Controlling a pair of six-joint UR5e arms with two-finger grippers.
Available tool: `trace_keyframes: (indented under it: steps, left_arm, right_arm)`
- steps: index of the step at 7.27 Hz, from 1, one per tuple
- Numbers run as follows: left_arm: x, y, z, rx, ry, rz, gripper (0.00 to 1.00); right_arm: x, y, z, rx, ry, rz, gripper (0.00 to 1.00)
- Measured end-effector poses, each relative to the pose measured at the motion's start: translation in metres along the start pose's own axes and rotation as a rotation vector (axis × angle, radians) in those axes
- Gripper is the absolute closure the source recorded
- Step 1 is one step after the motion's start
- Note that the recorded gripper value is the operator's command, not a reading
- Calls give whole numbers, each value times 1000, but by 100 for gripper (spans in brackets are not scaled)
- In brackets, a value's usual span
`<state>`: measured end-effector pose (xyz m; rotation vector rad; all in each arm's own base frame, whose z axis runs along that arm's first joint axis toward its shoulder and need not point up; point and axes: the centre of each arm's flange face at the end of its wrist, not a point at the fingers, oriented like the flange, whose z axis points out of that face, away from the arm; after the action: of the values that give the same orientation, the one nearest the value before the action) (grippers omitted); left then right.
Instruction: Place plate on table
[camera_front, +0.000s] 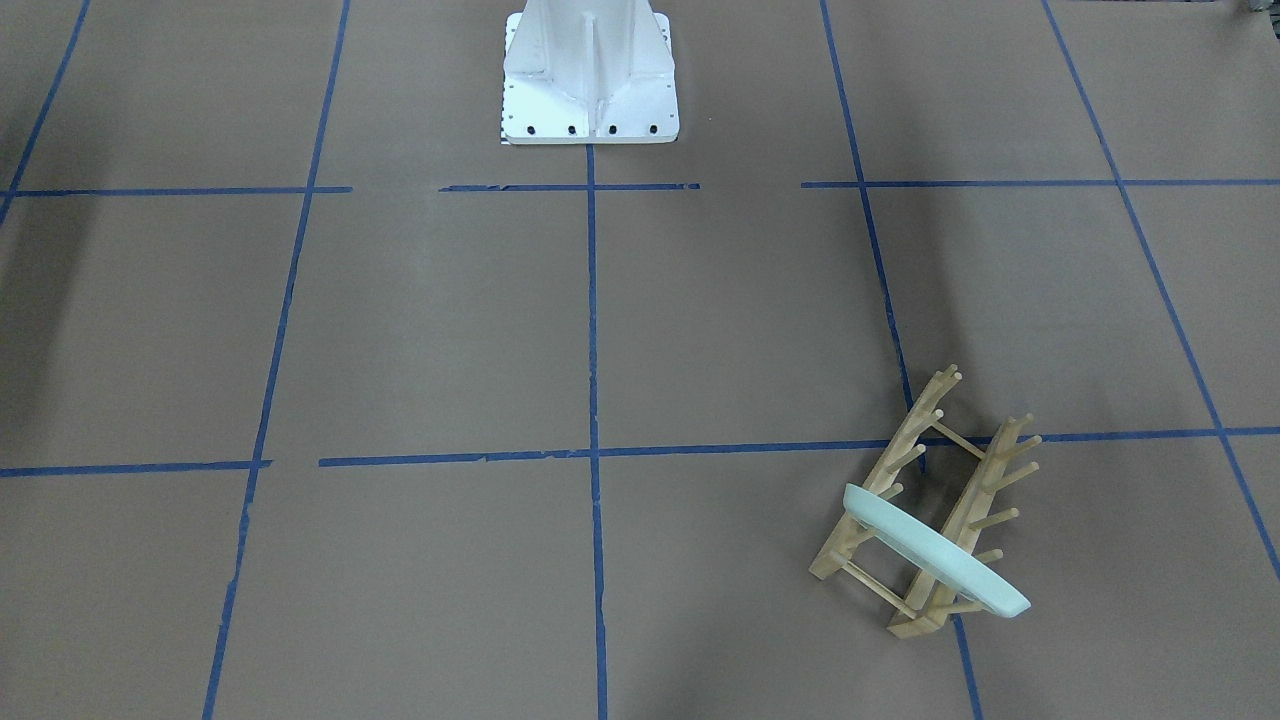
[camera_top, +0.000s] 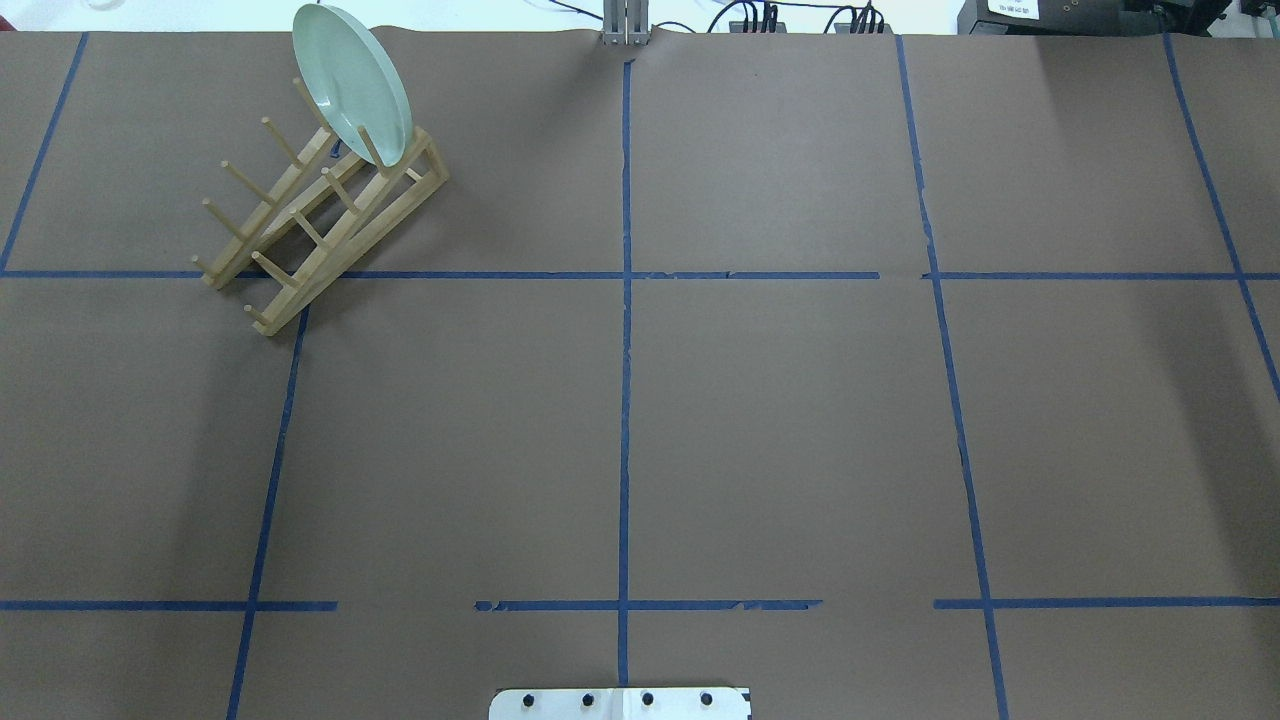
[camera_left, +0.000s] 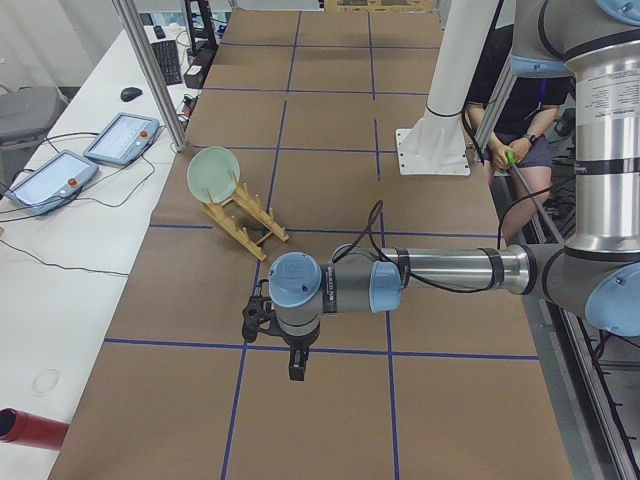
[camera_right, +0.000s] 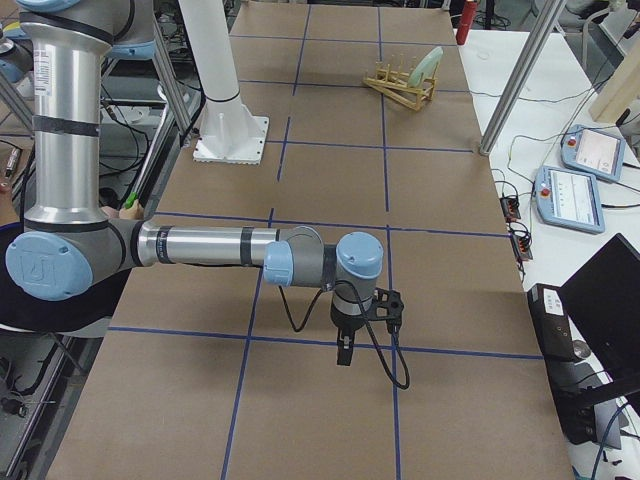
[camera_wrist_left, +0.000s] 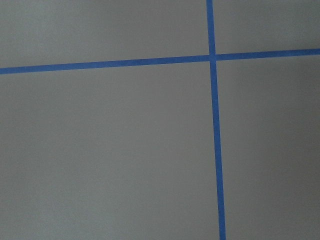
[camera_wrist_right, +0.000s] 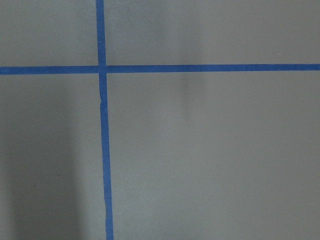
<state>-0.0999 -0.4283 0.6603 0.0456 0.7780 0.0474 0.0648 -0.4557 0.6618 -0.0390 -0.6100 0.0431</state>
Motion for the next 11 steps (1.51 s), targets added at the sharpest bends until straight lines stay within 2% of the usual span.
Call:
trace_keyframes:
  steps: [2,5,6,8,9,11]
  left_arm:
    - [7,-7,-7,19,3,25,0]
    - [55,-80,-62,124,-3,106,0]
    - [82,-109,-88,174,33,79,0]
    - [165,-167,-142,259,158,-9,0]
    - [205,-184,-153,293,208,-34,0]
    - [281,-194,-136,343,342,-106,0]
  right_arm:
    - [0,0,0,0,0,0,0]
    - [0,0,0,0,1,1,0]
    - [0,0,0,0,1,1,0]
    - [0,0,0,0,1,0,0]
    - [0,0,0,0,1,0,0]
    - [0,0,0,0,1,0,0]
